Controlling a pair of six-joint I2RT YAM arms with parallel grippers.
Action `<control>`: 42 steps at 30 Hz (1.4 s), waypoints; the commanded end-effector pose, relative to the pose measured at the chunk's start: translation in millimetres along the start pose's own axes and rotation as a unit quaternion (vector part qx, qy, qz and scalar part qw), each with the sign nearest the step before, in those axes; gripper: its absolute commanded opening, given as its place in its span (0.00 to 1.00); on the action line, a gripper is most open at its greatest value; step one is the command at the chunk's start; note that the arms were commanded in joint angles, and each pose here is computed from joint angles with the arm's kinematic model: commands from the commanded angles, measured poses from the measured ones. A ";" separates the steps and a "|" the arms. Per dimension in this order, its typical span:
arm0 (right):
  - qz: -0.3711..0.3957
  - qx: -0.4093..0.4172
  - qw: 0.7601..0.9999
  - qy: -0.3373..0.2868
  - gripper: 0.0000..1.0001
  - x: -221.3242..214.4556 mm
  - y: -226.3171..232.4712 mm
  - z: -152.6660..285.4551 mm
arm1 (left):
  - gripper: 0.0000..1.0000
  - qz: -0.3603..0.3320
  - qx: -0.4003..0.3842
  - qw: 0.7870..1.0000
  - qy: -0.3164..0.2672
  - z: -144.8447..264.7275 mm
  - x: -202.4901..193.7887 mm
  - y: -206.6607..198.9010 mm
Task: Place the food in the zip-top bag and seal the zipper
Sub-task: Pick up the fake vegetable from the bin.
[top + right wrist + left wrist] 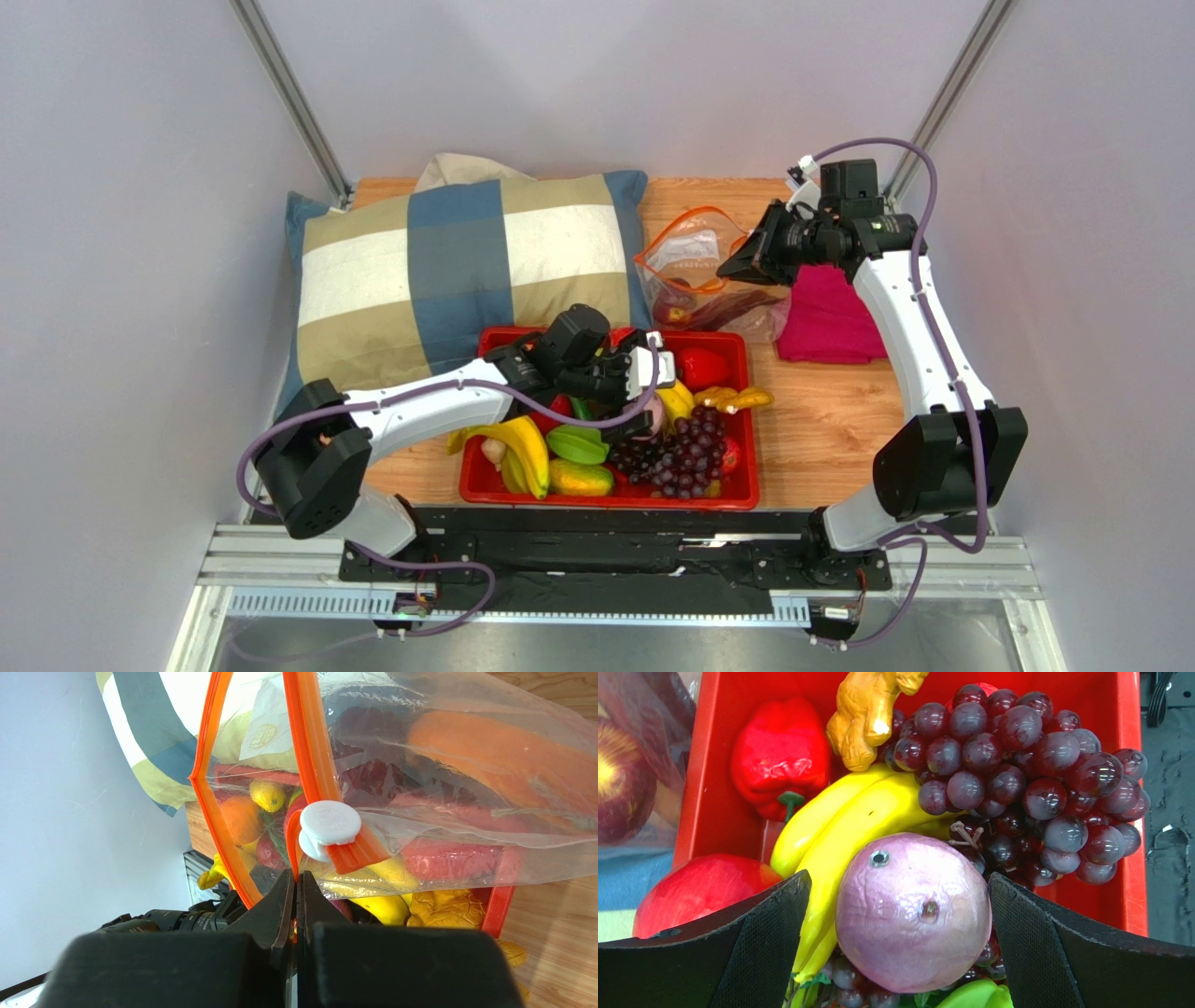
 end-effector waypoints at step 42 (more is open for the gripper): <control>0.007 0.012 1.000 0.007 0.00 0.1 6.1 -2.4 | 0.69 -0.077 0.002 0.994 -0.078 51.2 75.8 -8.3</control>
Point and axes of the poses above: each gripper's point midway between its finger pads, its own z axis back along the fingers, its own y axis along the line the jaws close on, x = y × z, the point moved 2 cm from there along z, back along the fingers, and after that the axes turned 11 degrees about -z, right-handed, at the moved point
